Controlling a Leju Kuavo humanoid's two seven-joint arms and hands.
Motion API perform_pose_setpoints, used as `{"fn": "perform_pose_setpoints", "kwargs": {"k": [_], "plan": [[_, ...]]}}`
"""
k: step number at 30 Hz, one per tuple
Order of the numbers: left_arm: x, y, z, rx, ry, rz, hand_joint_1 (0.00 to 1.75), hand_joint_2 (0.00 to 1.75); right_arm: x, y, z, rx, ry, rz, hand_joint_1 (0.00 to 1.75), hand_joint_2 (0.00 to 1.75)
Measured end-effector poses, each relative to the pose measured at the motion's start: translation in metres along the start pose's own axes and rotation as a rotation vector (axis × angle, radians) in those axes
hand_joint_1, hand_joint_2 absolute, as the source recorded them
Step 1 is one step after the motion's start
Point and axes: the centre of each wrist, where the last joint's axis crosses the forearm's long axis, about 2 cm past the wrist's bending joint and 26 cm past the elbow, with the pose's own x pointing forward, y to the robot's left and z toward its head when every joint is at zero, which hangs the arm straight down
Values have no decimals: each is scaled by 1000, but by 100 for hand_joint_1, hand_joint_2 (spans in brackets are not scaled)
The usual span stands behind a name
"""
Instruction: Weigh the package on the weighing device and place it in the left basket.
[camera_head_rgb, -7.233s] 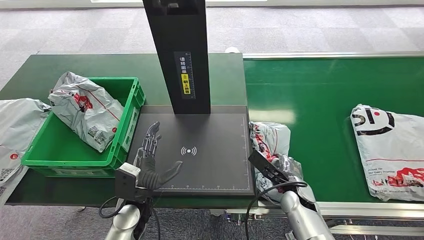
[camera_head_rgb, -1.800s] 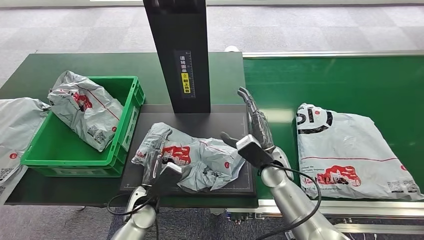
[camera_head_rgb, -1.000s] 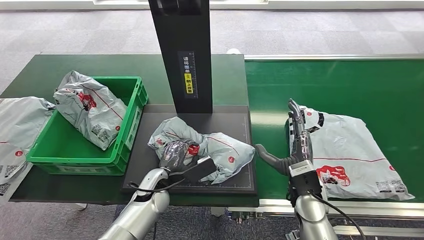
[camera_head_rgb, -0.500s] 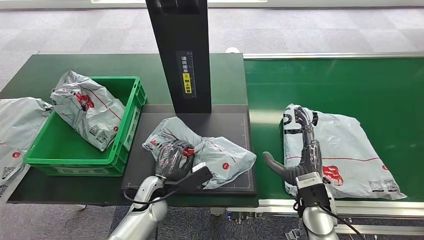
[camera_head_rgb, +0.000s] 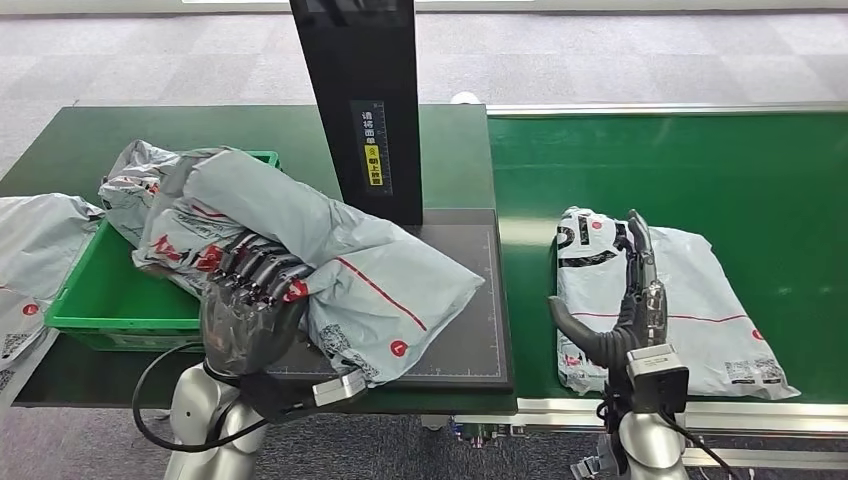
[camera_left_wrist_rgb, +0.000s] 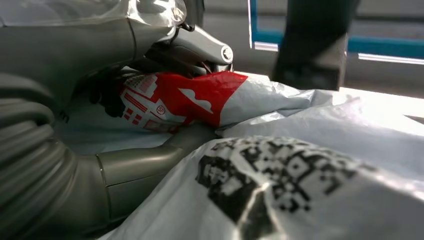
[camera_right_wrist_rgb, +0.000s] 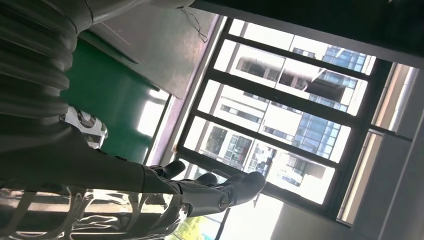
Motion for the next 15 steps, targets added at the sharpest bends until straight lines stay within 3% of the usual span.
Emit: {"fn": "perform_pose_setpoints", "kwargs": {"k": [4,7,15], "plan": [[-31,23,-7,27,22,-163,175,175,0,0,3,-2,3,0,0,175],[-59,35,-9,-2,89,-307,175,175,0,0,3,5,2,3,0,175],[-134,41,-13,-56,491,-488,175,175,3,1,2,37,-1,11,0,175]]}}
